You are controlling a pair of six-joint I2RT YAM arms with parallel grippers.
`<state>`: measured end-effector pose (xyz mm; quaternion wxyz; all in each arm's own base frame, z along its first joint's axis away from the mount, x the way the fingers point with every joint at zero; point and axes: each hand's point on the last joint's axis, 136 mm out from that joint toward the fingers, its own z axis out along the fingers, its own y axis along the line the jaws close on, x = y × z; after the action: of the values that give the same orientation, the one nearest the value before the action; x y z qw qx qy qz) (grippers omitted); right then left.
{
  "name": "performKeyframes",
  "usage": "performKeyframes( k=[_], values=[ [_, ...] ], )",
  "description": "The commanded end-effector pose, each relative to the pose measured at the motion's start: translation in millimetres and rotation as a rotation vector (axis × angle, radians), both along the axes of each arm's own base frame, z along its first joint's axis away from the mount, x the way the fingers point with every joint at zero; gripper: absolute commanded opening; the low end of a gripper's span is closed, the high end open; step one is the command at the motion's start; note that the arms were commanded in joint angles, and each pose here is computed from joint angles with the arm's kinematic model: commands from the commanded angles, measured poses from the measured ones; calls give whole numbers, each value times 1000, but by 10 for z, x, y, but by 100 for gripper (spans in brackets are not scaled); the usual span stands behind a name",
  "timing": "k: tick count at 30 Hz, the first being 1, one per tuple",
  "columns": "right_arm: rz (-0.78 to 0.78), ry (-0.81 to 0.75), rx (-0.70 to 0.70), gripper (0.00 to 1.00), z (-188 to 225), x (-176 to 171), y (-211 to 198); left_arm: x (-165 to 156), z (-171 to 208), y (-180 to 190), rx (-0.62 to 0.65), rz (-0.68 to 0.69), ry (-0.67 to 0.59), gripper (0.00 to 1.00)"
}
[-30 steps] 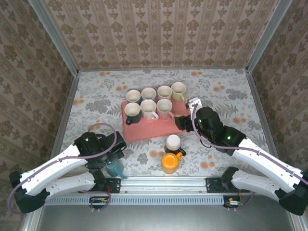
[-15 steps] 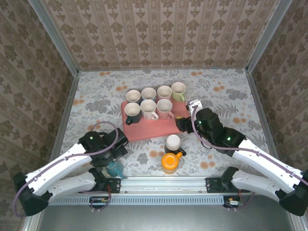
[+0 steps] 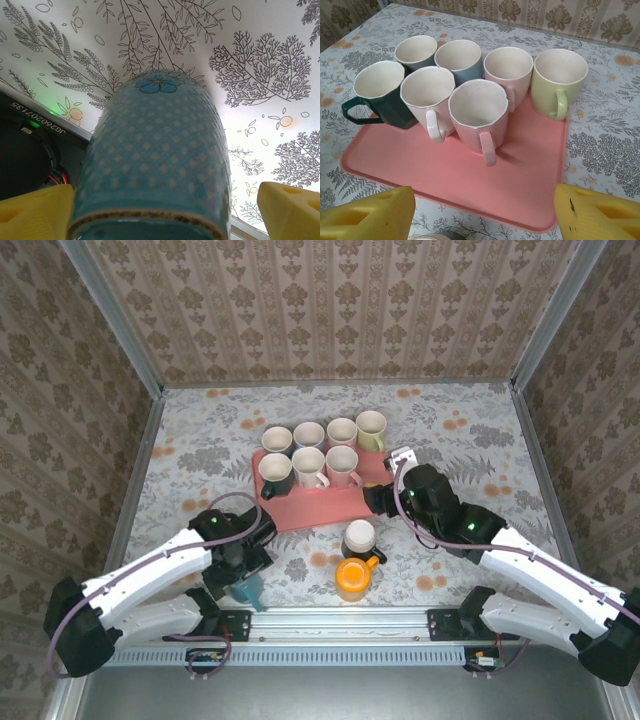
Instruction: Turn the mug right side up
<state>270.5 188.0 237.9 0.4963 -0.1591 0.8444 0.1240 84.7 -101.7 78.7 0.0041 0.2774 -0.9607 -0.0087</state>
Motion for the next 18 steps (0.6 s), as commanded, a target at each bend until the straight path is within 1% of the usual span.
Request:
performKeyframes(
  k=[1,5,8,10,14,17,18],
  values=[
    [-20,-8,-20,75,-17,5,-49,-64,-107,-26,2,-29,61,95],
    [-21,-11,-22,75,-18,10,-49,-57,-196,-64,-1,-41,80,95],
    [-20,-7,-25,75,-41,15,-46,-55,-282,-71,-4,-38,91,92],
    [-20,-6,-24,74,-38,13,-44,-38,-300,-63,0,-41,91,87],
    [-19,-6,-20,74,-13,0,-49,29,-236,-15,23,-49,55,71],
    [-18,-10,-6,74,51,-30,-67,95,-118,-22,8,-71,5,61],
    [-15,-10,1,74,80,-45,-70,131,-54,-24,0,-87,-24,56]
  ],
)
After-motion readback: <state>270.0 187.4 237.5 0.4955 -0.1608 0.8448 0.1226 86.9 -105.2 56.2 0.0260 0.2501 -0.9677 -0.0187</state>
